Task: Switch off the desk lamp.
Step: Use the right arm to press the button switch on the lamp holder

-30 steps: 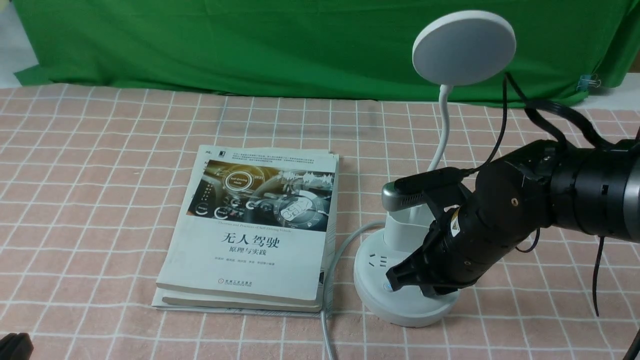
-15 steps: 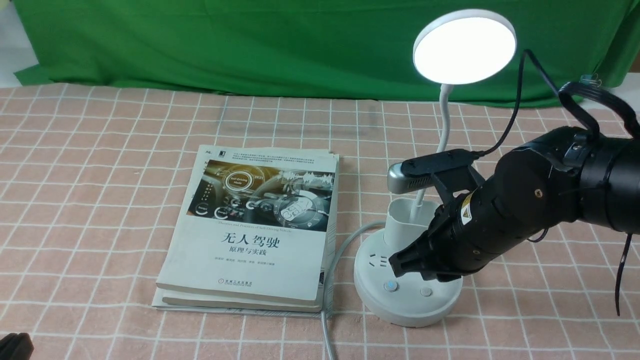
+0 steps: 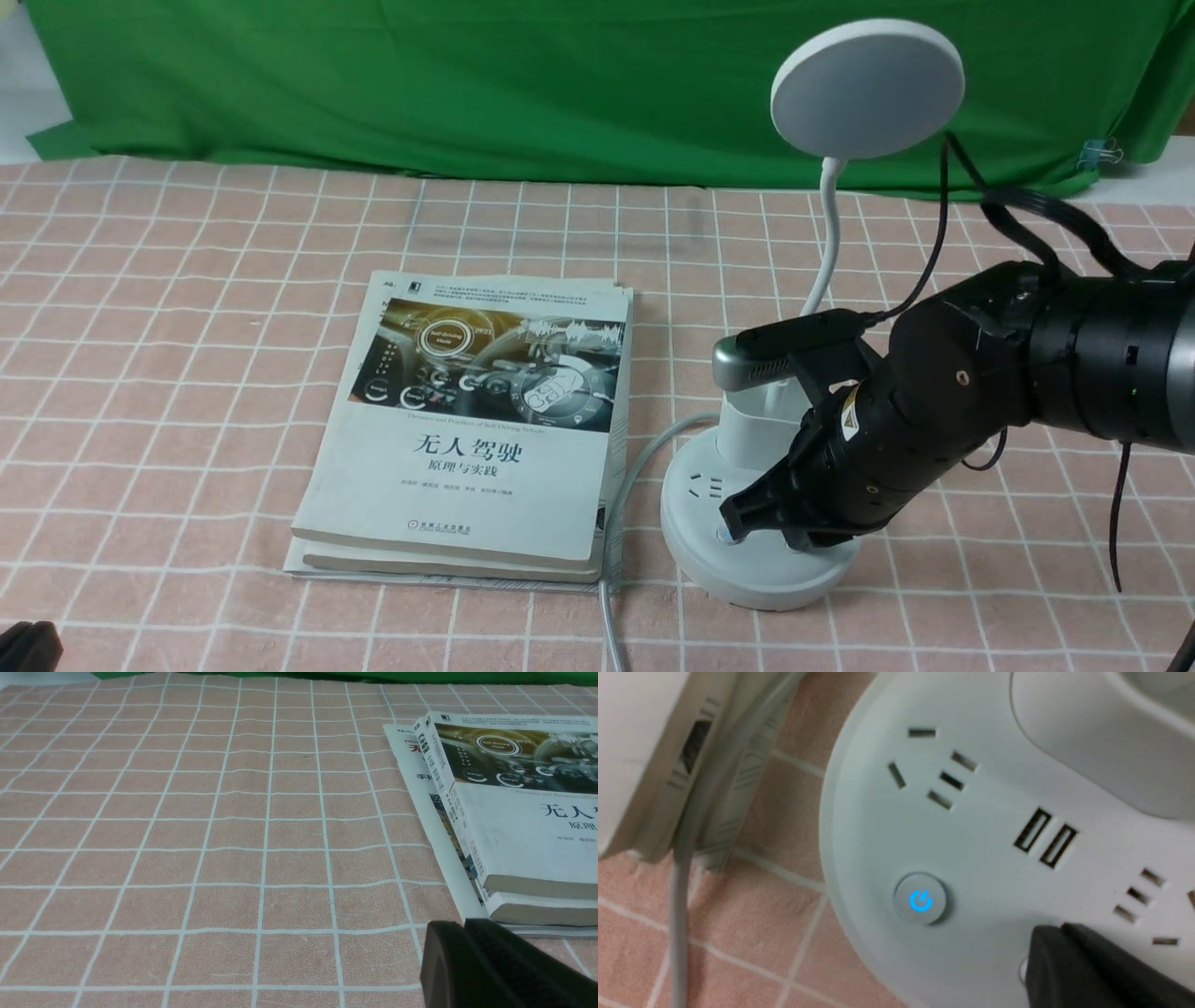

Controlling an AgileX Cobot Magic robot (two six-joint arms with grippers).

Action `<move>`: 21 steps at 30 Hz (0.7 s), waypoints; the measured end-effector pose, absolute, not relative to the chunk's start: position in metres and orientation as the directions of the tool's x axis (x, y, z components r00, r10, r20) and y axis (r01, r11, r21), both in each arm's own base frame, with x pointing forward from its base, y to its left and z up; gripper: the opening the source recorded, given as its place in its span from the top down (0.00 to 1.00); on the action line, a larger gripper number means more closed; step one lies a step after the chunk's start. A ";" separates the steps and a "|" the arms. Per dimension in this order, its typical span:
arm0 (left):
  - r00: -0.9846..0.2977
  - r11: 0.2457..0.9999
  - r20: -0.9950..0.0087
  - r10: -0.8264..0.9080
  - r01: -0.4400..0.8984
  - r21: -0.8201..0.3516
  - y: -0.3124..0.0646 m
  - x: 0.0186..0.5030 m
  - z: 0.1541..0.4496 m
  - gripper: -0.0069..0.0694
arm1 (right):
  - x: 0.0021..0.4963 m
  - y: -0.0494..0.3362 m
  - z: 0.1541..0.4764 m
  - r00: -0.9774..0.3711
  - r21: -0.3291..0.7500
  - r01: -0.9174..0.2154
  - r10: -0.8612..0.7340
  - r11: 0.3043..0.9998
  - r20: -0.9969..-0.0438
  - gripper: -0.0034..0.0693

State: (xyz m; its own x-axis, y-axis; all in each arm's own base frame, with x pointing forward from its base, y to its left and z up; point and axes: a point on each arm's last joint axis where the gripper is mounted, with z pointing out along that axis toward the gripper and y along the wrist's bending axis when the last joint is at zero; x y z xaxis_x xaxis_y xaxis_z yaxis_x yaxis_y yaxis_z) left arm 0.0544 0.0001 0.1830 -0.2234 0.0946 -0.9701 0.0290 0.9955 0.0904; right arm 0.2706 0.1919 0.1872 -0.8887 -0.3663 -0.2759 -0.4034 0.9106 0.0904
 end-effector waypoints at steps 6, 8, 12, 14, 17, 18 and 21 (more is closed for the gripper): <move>-0.223 0.995 -0.970 0.095 0.029 0.090 0.000 0.054 0.183 0.90 | 0.267 0.189 0.207 -0.874 0.102 -0.408 -0.356 0.907 -0.332 0.89; -0.223 0.995 -0.970 0.095 0.029 0.090 0.000 0.054 0.183 0.90 | 0.266 0.189 0.209 -0.873 0.102 -0.408 -0.355 0.907 -0.336 0.89; -0.223 0.995 -0.970 0.095 0.029 0.090 0.000 0.054 0.183 0.90 | 0.267 0.189 0.206 -0.874 0.101 -0.408 -0.356 0.907 -0.330 0.89; -0.223 0.995 -0.970 0.095 0.029 0.090 0.000 0.054 0.183 0.90 | 0.269 0.191 0.198 -0.879 0.098 -0.406 -0.359 0.909 -0.313 0.89; -0.223 0.995 -0.970 0.095 0.029 0.090 0.000 0.054 0.183 0.90 | 0.271 0.192 0.184 -0.889 0.090 -0.403 -0.366 0.911 -0.275 0.89; -0.223 0.995 -0.970 0.095 0.029 0.090 0.000 0.054 0.183 0.90 | 0.272 0.193 0.181 -0.891 0.087 -0.403 -0.369 0.911 -0.263 0.89; -0.223 0.995 -0.970 0.095 0.029 0.090 0.000 0.054 0.183 0.90 | 0.273 0.193 0.180 -0.890 0.087 -0.405 -0.371 0.910 -0.264 0.89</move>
